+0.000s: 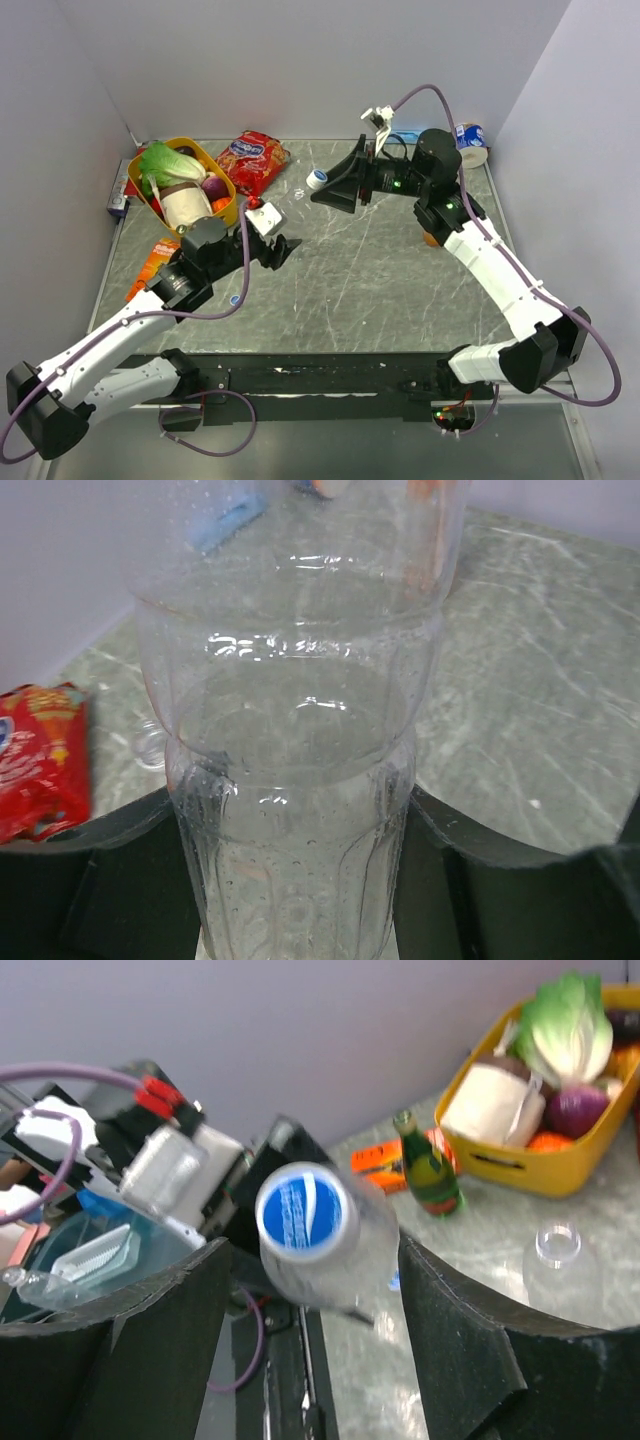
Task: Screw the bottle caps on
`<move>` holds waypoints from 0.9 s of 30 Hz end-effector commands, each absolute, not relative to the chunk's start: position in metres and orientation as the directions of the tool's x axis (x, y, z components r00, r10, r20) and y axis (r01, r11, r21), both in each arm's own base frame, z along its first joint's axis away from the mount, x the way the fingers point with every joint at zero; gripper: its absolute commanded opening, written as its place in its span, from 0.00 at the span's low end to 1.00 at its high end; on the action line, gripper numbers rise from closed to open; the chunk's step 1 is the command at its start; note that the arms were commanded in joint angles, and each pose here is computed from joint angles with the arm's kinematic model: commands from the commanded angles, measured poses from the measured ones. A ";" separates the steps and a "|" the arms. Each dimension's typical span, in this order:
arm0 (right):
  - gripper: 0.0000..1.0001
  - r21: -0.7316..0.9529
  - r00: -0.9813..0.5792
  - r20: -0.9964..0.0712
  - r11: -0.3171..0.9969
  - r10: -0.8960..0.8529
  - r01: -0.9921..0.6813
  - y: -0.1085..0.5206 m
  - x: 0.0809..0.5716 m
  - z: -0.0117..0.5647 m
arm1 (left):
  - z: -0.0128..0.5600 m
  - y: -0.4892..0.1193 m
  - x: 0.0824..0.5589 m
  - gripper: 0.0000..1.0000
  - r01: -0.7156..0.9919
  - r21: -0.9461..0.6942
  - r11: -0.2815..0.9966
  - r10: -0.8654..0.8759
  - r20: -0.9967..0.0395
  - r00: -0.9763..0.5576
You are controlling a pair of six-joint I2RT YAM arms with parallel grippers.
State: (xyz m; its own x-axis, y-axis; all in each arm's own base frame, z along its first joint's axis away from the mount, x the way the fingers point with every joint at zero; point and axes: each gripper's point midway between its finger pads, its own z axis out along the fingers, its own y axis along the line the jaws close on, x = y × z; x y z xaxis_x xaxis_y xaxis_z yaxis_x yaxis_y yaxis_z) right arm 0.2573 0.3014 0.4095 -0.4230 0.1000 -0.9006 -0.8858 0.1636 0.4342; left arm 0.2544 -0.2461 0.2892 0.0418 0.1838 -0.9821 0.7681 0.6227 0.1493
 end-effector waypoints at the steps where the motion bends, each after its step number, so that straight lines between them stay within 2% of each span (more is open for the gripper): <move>1: 0.70 0.348 -0.329 -0.930 0.108 0.165 -0.931 0.307 0.257 0.448 | 0.324 -0.261 0.244 0.01 0.823 0.108 0.557 0.083 -0.994 0.075; 5: 0.51 0.356 -0.335 -0.929 0.127 0.160 -0.926 0.315 0.264 0.442 | 0.329 -0.264 0.247 0.01 0.823 0.124 0.554 0.080 -0.992 0.096; 6: 0.41 0.334 -0.314 -0.938 0.137 0.149 -0.933 0.319 0.265 0.439 | 0.331 -0.264 0.246 0.01 0.825 0.124 0.552 0.075 -0.992 0.099; 8: 0.29 0.331 -0.306 -0.939 0.174 0.155 -0.927 0.321 0.270 0.438 | 0.330 -0.267 0.245 0.01 0.832 0.115 0.543 0.070 -0.993 0.091; 9: 0.18 0.301 -0.278 -0.951 0.194 0.137 -0.934 0.325 0.273 0.433 | 0.330 -0.267 0.246 0.09 0.831 0.112 0.545 0.069 -0.994 0.089; 10: 0.15 0.292 -0.270 -0.955 0.244 0.120 -0.925 0.324 0.278 0.431 | 0.330 -0.266 0.246 0.35 0.828 0.108 0.550 0.065 -0.994 0.087; 11: 0.12 0.264 -0.243 -0.964 0.270 0.109 -0.926 0.322 0.282 0.430 | 0.327 -0.262 0.249 0.87 0.815 0.111 0.569 0.072 -0.994 0.085; 12: 0.10 0.210 -0.190 -0.977 0.306 0.093 -0.929 0.318 0.289 0.430 | 0.321 -0.261 0.249 0.96 0.814 0.118 0.568 0.097 -0.992 0.077; 13: 0.09 0.175 -0.150 -0.984 0.390 0.093 -0.904 0.308 0.305 0.434 | 0.315 -0.258 0.249 0.96 0.810 0.130 0.572 0.121 -0.990 0.073; 14: 0.08 0.161 -0.153 -0.987 0.431 0.054 -0.888 0.301 0.312 0.425 | 0.312 -0.255 0.250 0.96 0.802 0.144 0.580 0.137 -0.987 0.079; 15: 0.07 0.079 -0.079 -0.997 0.463 0.021 -0.883 0.292 0.319 0.428 | 0.296 -0.247 0.250 0.96 0.795 0.140 0.590 0.182 -0.983 0.037; 18: 0.06 -0.063 0.035 -0.998 0.570 -0.061 -0.819 0.260 0.345 0.421 | 0.276 -0.230 0.245 0.96 0.786 0.198 0.586 0.268 -0.962 0.043; 22: 0.05 -0.152 0.074 -0.986 0.641 -0.148 -0.753 0.229 0.372 0.390 | 0.253 -0.210 0.240 0.96 0.776 0.220 0.591 0.338 -0.941 0.009; 27: 0.04 -0.210 0.089 -0.975 0.698 -0.206 -0.685 0.205 0.398 0.364 | 0.254 -0.198 0.250 0.96 0.763 0.198 0.615 0.331 -0.943 -0.022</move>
State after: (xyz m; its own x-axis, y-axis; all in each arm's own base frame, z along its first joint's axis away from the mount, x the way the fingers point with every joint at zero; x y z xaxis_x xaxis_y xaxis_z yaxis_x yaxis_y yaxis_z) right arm 0.3796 0.2236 0.3540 -0.0584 -0.1383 -0.9887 -0.7607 0.6475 -0.0456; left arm 0.2468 -0.2050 0.2568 -0.0074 0.3145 -0.9492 0.7594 0.6193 0.1992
